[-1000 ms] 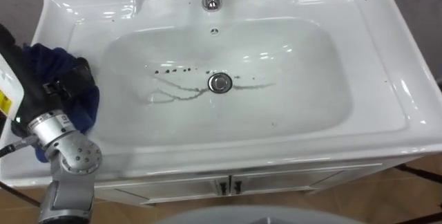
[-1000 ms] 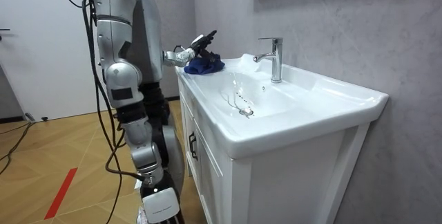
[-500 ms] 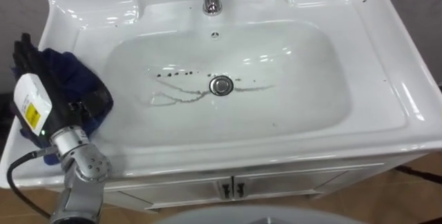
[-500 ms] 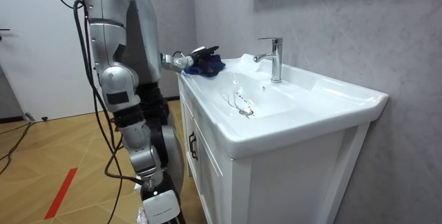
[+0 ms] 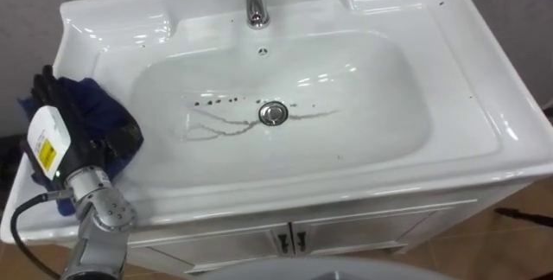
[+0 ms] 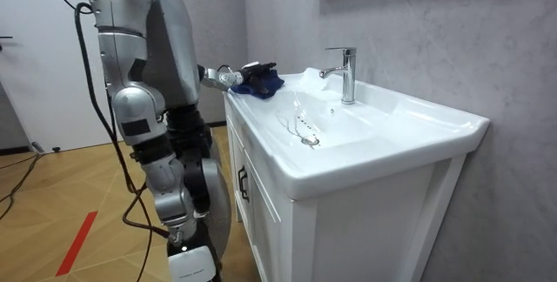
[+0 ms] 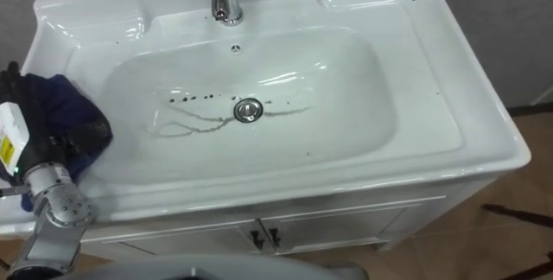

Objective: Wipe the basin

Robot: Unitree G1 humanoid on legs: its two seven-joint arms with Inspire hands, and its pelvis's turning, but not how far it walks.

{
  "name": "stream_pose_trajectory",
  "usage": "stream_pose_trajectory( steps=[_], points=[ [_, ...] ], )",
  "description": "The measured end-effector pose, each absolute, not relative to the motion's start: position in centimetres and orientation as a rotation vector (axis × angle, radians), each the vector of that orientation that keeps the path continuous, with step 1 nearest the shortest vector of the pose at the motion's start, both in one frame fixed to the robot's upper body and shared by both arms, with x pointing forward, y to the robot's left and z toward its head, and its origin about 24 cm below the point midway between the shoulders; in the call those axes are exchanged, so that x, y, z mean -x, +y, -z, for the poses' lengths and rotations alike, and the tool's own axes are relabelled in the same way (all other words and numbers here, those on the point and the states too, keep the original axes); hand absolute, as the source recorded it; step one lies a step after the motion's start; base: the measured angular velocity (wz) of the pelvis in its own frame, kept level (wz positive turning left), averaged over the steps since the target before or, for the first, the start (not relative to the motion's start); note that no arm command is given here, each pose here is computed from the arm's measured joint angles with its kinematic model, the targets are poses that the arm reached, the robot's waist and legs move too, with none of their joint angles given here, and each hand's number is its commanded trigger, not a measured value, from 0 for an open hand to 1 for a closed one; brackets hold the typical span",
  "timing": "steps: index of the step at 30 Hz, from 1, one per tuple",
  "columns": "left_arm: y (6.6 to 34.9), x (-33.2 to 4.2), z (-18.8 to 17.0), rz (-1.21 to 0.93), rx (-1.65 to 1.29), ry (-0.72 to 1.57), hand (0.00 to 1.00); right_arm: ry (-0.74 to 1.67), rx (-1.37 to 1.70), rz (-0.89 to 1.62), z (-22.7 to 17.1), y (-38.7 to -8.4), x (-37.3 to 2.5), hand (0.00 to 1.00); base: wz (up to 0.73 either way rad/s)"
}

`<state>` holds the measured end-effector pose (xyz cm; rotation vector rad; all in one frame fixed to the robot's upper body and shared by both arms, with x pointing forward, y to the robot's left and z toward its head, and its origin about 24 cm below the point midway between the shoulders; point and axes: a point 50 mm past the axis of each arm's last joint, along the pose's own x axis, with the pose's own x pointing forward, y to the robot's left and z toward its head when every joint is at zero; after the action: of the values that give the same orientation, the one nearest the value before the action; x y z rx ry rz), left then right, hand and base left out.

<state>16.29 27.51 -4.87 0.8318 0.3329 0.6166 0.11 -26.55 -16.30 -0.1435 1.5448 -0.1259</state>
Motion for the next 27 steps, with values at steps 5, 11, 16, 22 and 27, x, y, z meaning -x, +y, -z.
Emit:
stream_pose_trajectory(
  steps=[5,11,16,22,27],
  points=[
    [27.7,-16.0,5.3,-0.594,-0.834,0.366,0.0,1.546,0.146,0.125,16.3,-26.6,-0.2,0.0,-0.04],
    [27.4,-15.5,6.3,-0.544,-0.883,0.402,1.0,1.562,0.147,0.131,16.3,-26.6,-0.2,0.0,-0.03],
    [27.7,-15.4,6.4,-0.546,-0.895,0.416,1.0,1.578,0.148,0.139,16.3,-26.6,-0.1,0.0,-0.1],
    [27.7,-15.5,6.3,-0.557,-0.923,0.396,1.0,1.584,0.15,0.14,16.3,-26.5,0.0,0.0,-0.02],
    [28.2,-16.1,5.9,-0.592,-0.923,0.383,1.0,1.586,0.177,0.12,16.3,-26.6,-0.2,0.0,0.0]
  ],
)
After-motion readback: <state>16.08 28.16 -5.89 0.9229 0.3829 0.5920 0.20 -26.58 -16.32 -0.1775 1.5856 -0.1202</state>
